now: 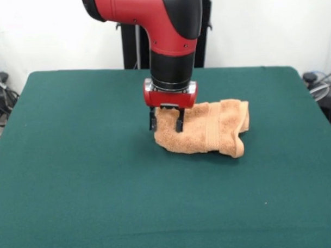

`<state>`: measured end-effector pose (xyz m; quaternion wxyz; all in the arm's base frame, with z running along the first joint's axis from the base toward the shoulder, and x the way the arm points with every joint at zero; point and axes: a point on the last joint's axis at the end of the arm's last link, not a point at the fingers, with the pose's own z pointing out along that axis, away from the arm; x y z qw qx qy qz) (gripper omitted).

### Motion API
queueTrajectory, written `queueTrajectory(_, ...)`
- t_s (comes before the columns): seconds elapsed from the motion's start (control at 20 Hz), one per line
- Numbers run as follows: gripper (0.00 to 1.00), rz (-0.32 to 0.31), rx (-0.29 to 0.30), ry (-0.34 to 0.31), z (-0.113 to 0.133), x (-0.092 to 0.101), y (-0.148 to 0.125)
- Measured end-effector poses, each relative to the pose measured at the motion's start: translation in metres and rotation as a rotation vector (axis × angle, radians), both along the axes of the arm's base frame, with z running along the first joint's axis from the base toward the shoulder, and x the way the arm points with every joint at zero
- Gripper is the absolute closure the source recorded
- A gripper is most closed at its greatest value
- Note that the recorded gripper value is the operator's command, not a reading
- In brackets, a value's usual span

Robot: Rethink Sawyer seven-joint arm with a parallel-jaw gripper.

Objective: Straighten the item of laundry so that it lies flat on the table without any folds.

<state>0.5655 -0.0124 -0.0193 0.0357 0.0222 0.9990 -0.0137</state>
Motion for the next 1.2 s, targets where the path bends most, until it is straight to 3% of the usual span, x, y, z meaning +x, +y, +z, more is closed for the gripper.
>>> queueTrajectory(0.3,0.00,0.001,0.002,-0.001,0.0000,0.0006,0.0010)
queueTrajectory(0.35,1.00,0.005,0.001,-0.007,0.0000,0.0015,0.0034)
queueTrajectory(1.2,1.00,0.008,-0.004,-0.029,0.0002,0.0044,0.0040)
